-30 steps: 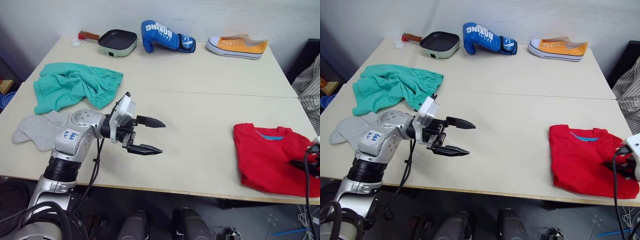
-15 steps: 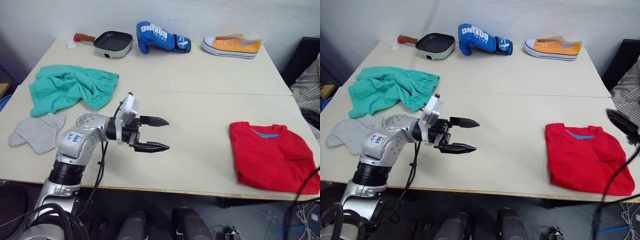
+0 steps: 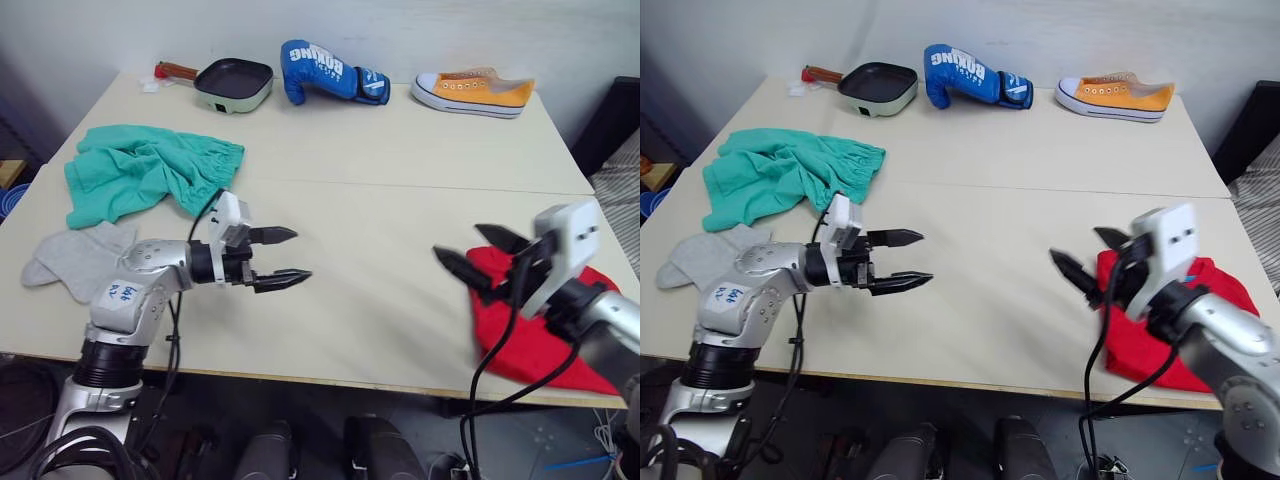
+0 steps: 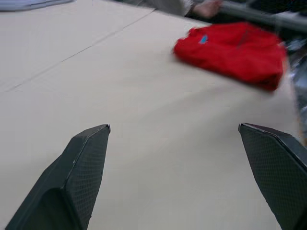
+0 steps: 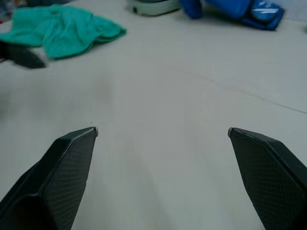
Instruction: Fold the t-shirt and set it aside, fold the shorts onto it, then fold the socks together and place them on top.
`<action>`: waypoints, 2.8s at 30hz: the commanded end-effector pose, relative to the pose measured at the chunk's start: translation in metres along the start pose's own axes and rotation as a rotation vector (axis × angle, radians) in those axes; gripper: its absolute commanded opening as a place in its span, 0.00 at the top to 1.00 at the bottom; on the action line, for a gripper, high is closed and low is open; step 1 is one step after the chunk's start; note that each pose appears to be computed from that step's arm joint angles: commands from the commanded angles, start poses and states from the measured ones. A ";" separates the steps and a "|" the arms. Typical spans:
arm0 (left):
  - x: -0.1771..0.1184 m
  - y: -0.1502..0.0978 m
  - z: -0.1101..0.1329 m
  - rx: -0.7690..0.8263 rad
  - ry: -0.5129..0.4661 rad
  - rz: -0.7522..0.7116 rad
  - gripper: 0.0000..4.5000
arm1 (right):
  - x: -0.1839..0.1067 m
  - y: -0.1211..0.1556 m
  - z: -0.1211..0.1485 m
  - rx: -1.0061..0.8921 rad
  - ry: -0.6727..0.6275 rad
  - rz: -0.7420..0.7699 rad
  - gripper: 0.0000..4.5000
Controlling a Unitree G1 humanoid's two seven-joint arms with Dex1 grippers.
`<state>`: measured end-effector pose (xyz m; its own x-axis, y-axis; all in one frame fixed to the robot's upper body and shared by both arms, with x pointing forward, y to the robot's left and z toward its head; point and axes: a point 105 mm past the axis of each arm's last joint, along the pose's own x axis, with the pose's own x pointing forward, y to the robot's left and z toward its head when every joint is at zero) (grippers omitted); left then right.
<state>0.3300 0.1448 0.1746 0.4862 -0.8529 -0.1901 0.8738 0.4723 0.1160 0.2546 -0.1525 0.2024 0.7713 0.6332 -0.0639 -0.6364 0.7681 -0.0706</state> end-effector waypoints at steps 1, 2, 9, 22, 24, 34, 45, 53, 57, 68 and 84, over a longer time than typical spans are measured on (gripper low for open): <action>-0.036 0.045 -0.011 0.059 0.099 0.273 0.00 | 0.010 0.038 0.016 -0.026 -0.115 0.176 0.01; -0.047 0.058 -0.015 0.094 0.148 0.346 0.00 | 0.013 0.044 0.017 -0.012 -0.130 0.211 0.01; -0.082 0.118 -0.026 0.343 0.402 0.534 0.00 | 0.020 0.053 0.007 -0.050 -0.100 0.311 0.01; -0.038 0.150 -0.029 0.668 0.590 0.495 0.00 | 0.020 0.027 0.001 -0.093 -0.134 0.168 0.01; -0.036 0.152 -0.031 0.709 0.632 0.504 0.00 | 0.017 0.024 -0.001 -0.095 -0.128 0.141 0.01; -0.036 0.156 -0.039 0.684 0.698 0.540 0.56 | 0.010 0.021 -0.007 -0.098 -0.102 0.085 0.00; -0.029 0.149 -0.044 0.265 0.505 0.543 0.99 | 0.005 0.019 -0.007 -0.101 -0.078 0.052 0.00; 0.038 0.061 -0.016 -0.076 0.271 -0.080 0.99 | 0.002 0.020 -0.011 -0.153 -0.022 0.084 0.00; 0.077 -0.003 -0.004 -0.063 0.230 -0.277 0.99 | 0.004 0.018 -0.013 -0.174 0.001 0.098 0.00; 0.129 -0.096 0.011 -0.059 0.199 -0.543 0.82 | 0.001 0.022 -0.033 -0.340 0.141 0.153 0.00; 0.032 -0.035 0.052 0.105 0.056 -0.438 0.02 | 0.007 0.026 -0.056 -0.552 0.227 0.236 0.00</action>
<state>0.3204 0.0941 0.2090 0.1073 -0.9488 -0.2970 0.9938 0.0934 0.0605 0.2436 -0.1362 0.1379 0.6319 0.6854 -0.3618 -0.7542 0.4365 -0.4905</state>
